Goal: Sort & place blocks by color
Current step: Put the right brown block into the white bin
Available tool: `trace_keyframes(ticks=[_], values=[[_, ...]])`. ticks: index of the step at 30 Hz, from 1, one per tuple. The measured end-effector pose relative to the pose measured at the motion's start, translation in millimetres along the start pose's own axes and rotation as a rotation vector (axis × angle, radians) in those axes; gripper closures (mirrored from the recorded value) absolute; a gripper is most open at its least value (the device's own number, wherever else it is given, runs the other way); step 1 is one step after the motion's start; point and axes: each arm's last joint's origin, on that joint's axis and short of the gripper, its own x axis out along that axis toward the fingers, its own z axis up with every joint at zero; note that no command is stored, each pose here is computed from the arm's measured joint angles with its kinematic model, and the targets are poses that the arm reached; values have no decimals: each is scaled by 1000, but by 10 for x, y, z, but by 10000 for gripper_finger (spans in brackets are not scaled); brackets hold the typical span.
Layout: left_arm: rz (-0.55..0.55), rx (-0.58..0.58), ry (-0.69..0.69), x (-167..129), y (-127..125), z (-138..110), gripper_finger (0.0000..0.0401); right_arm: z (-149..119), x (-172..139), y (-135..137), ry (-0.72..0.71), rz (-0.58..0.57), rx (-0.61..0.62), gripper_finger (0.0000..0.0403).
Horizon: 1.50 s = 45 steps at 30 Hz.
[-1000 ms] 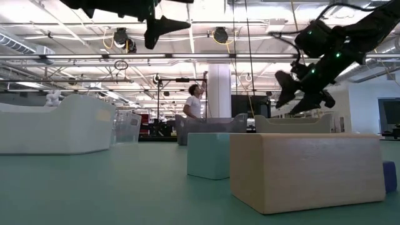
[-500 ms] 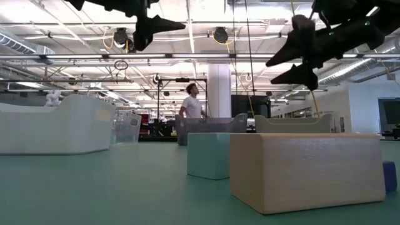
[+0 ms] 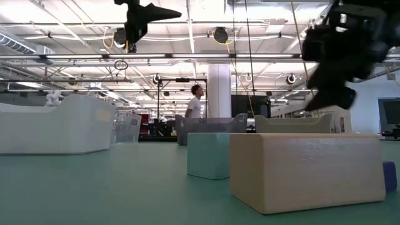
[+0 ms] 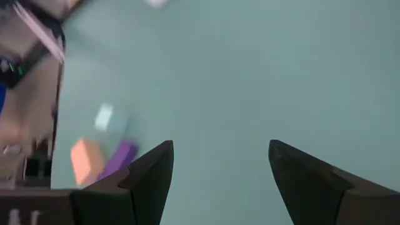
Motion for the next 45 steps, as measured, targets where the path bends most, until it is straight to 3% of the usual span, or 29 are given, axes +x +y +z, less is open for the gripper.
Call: trace_keyframes(ticks=[8, 15, 19, 24, 27, 30, 34, 40, 45], values=[[-68, -66, 58, -31, -203, -166, 158, -470, 37, 255, 312, 55, 220, 152], [-92, -30, 80, -100, -426, -369, 158, -632, -84, 519, 577, 20, 334, 152], [-88, 22, 69, -133, -500, -436, 158, -679, -124, 626, 597, 65, 414, 152], [-93, 48, 70, -149, -534, -467, 158, -667, -121, 700, 486, 146, 423, 152], [-95, 49, 71, -151, -539, -471, 158, -670, -116, 714, 501, 190, 475, 151], [-96, 53, 71, -153, -542, -474, 158, -704, -118, 668, 577, 115, 570, 152], [-90, 72, 65, -152, -540, -472, 158, -765, -140, 607, 689, 28, 589, 151], [-70, 72, 47, -151, -533, -466, 158, -806, -173, 600, 853, -13, 643, 152], [-38, 78, 19, -150, -523, -457, 158, -858, -192, 445, 848, -213, 670, 164]])
